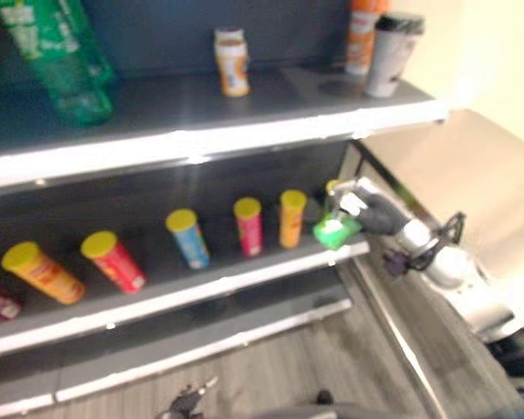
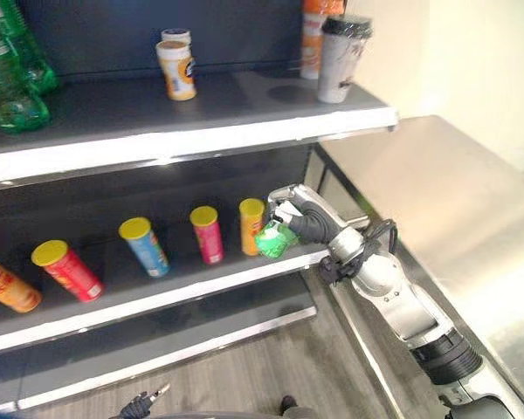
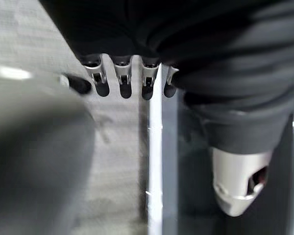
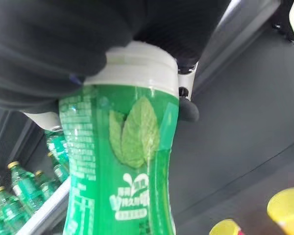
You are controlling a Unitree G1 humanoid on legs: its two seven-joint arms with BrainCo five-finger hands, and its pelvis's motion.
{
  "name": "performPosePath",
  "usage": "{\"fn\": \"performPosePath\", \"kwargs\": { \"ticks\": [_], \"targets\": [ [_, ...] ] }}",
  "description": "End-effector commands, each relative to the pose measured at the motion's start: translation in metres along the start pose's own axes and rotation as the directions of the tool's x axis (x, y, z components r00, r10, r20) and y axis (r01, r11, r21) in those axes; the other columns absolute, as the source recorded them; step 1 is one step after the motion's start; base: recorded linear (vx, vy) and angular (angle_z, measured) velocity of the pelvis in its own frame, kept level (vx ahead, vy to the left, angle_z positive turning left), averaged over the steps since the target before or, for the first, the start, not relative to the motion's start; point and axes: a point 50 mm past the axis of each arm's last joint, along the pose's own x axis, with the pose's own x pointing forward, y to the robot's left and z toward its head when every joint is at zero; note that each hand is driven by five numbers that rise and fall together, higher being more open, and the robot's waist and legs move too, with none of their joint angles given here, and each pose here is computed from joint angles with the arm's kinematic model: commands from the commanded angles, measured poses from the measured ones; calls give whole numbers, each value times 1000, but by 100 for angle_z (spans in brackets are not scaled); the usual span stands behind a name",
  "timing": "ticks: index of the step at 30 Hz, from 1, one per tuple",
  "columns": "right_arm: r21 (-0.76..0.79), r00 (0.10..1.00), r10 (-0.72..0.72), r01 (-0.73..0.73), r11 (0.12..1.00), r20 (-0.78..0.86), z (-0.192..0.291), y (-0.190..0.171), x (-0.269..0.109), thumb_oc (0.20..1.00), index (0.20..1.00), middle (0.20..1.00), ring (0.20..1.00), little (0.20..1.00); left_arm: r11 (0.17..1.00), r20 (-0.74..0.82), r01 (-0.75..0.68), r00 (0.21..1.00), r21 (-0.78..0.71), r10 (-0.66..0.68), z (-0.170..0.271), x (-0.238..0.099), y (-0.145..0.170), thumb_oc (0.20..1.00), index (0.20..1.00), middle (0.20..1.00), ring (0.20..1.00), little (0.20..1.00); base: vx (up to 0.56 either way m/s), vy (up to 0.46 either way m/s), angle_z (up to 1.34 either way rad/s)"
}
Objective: Put the goods on the table back onto the shelves and tidy them up.
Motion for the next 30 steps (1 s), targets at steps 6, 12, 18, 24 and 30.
{"fn": "performPosePath", "kwargs": {
  "ticks": [6,12,18,24,30],
  "targets": [
    [78,987,-58,47,996,149,26,-9,8,200,200,200,200,200,998,47,20,999,62,-23,15,2,-1,1000,1000,1000,1000,1000,36,-60,10],
    [130,980,-134,115,985,148,30,-9,-2,200,200,200,200,200,998,21,48,999,33,-48,6,2,-12,1000,1000,1000,1000,1000,37,-14,17],
    [170,922,-172,119,978,346,67,-29,0,200,200,200,200,200,994,-23,59,998,89,-57,-2,2,-13,1000,1000,1000,1000,1000,88,74,-13],
    [172,831,-195,122,978,520,100,-56,14,200,200,200,200,200,994,-53,48,998,97,-43,-9,0,-8,1000,1000,1000,1000,1000,38,16,-8],
    [119,802,-175,129,984,571,114,-71,34,200,200,200,200,200,994,-77,50,996,100,-42,-15,-1,-8,1000,1000,1000,1000,1000,15,4,-7]
  ]
}}
